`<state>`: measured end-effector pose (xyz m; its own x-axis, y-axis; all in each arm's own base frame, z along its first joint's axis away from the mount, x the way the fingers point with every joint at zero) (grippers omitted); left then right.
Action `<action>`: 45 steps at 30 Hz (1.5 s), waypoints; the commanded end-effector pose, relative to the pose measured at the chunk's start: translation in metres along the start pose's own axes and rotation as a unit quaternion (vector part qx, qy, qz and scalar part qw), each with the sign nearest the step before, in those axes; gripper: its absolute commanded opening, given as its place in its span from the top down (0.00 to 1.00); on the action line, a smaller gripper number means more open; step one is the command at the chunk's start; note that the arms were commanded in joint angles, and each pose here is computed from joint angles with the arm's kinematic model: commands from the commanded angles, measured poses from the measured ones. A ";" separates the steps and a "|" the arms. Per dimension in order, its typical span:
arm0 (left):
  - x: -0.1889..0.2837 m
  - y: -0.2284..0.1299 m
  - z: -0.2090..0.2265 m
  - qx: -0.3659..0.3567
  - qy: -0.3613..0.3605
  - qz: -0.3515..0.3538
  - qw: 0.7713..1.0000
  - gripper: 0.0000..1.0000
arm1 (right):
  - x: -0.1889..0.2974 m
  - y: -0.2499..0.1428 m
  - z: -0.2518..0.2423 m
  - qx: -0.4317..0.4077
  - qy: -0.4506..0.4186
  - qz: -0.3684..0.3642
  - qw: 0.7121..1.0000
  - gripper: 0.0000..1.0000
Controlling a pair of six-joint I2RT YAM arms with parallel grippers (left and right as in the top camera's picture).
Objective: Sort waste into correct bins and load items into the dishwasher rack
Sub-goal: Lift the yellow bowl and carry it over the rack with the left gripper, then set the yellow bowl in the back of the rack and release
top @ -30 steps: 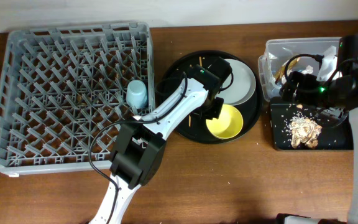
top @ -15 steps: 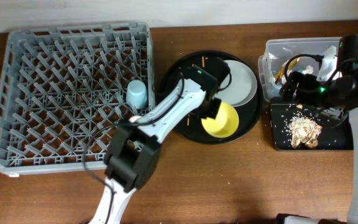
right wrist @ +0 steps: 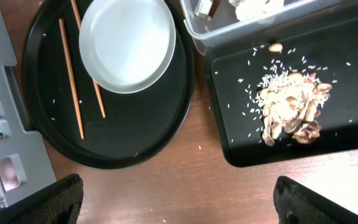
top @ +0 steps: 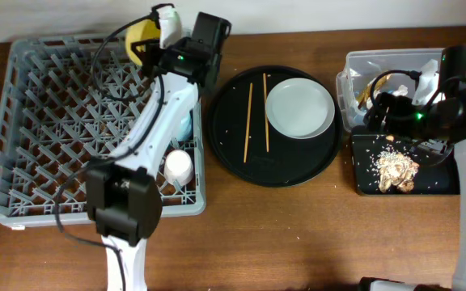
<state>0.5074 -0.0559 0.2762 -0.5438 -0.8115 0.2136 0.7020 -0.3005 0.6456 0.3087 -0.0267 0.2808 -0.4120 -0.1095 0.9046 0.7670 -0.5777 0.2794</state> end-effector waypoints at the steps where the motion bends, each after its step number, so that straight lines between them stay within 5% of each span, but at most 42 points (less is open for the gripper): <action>1: -0.031 -0.018 -0.028 -0.043 0.073 0.019 0.996 1.00 | 0.001 0.003 -0.002 0.004 -0.007 -0.006 1.000 0.02; 9: -0.049 -0.036 -0.083 -0.082 0.073 0.021 0.994 1.00 | 0.001 0.003 -0.002 0.004 -0.006 -0.006 1.000 0.02; 22: -0.027 -0.040 -0.114 -0.106 0.054 0.002 0.993 0.98 | 0.001 0.003 -0.002 0.004 -0.006 -0.006 1.000 0.02; 25: -0.021 -0.041 -0.117 -0.119 0.050 0.000 0.992 0.64 | 0.001 0.003 -0.002 0.004 -0.007 -0.006 1.000 0.02; 33: 0.011 -0.036 -0.131 -0.168 0.033 -0.024 0.985 0.61 | 0.001 0.003 -0.002 0.004 -0.006 -0.006 1.000 0.02; 38: 0.030 -0.034 -0.143 -0.202 0.009 -0.040 0.978 0.47 | 0.001 0.003 -0.002 0.004 -0.007 -0.006 1.000 0.02; 45: 0.056 -0.005 -0.144 -0.161 -0.122 -0.079 0.976 0.40 | 0.001 0.003 -0.002 0.004 -0.007 -0.006 1.000 0.02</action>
<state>0.5368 -0.1621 0.1436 -0.6635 -0.7001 0.2638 0.7432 -0.5764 0.3397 0.3091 -0.0267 0.2806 -0.4120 -0.1095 0.9046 0.7668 -0.5780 0.2792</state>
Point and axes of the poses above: each gripper's point midway between its finger pads, its own x axis back along the fingers, its own z axis along the line the jaws close on, y = z × x, the point moved 2 cm from there along x, back along the fingers, and after that the axes turned 15 degrees about -x, right-handed, at the moved point
